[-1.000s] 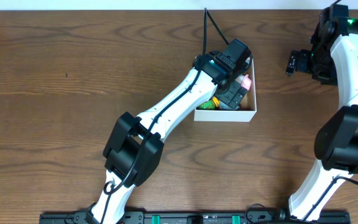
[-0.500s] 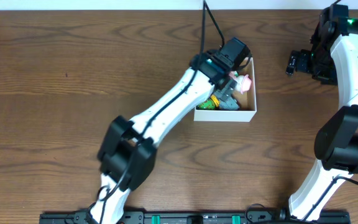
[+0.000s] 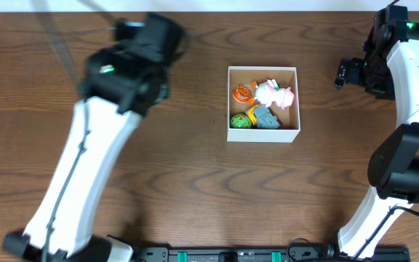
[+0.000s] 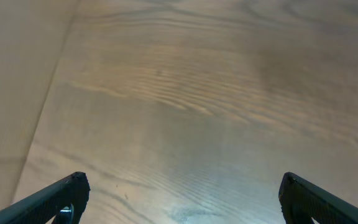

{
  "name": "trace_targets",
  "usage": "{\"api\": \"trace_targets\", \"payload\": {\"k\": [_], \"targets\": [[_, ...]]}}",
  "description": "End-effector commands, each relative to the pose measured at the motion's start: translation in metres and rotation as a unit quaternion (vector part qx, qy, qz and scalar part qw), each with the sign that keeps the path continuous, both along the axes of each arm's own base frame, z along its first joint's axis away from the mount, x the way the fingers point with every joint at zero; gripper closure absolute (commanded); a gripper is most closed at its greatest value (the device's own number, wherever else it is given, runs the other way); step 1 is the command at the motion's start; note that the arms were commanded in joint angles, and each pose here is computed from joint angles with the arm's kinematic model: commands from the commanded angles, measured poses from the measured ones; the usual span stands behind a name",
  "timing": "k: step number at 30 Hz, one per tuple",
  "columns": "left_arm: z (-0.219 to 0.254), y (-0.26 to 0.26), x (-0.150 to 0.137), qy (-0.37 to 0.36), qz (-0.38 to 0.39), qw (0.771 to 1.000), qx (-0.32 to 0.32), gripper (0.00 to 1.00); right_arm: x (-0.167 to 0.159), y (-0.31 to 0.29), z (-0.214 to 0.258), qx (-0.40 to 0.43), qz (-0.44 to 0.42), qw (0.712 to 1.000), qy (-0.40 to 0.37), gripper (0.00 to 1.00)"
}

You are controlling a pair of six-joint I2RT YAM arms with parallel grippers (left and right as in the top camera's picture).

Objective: Pack container

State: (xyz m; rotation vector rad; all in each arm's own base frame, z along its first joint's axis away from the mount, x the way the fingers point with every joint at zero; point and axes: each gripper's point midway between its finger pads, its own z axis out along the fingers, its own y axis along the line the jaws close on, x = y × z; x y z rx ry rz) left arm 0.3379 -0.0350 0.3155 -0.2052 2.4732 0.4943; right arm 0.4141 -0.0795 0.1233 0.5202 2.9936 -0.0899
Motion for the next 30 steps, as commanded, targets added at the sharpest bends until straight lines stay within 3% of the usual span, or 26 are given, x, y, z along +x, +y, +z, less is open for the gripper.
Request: {"api": "trace_targets", "payload": {"k": [1, 6, 12, 16, 18, 22, 30], "targets": [[0.019, 0.020, -0.025, -0.048, 0.047, 0.997, -0.035, 0.02, -0.001, -0.003, 0.003, -0.002, -0.008, 1.000, -0.003, 0.01], [0.023, 0.032, -0.070, -0.092, 0.037, 0.993, -0.070, 0.02, -0.001, -0.003, 0.003, -0.002, -0.008, 1.000, -0.003, 0.01], [-0.012, 0.037, -0.111, -0.163, 0.010, 0.978, -0.127, 0.02, -0.001, -0.003, 0.003, -0.002, -0.008, 1.000, -0.004, 0.01], [-0.043, -0.006, -0.109, -0.198, -0.120, 0.952, -0.202, 0.02, -0.001, -0.003, 0.003, -0.002, -0.008, 1.000, -0.004, 0.01], [-0.054, -0.015, -0.104, -0.214, -0.137, 0.942, -0.218, 0.02, -0.001, -0.003, 0.003, -0.002, -0.008, 1.000, -0.004, 0.01], [-0.092, -0.020, -0.091, -0.218, -0.116, 0.939, -0.239, 0.02, -0.001, -0.003, 0.003, -0.002, -0.008, 1.000, -0.004, 0.01], [-0.169, -0.016, -0.101, -0.105, -0.072, 0.965, -0.228, 0.02, -0.001, -0.003, 0.003, -0.002, -0.008, 1.000, -0.004, 0.01]]}}
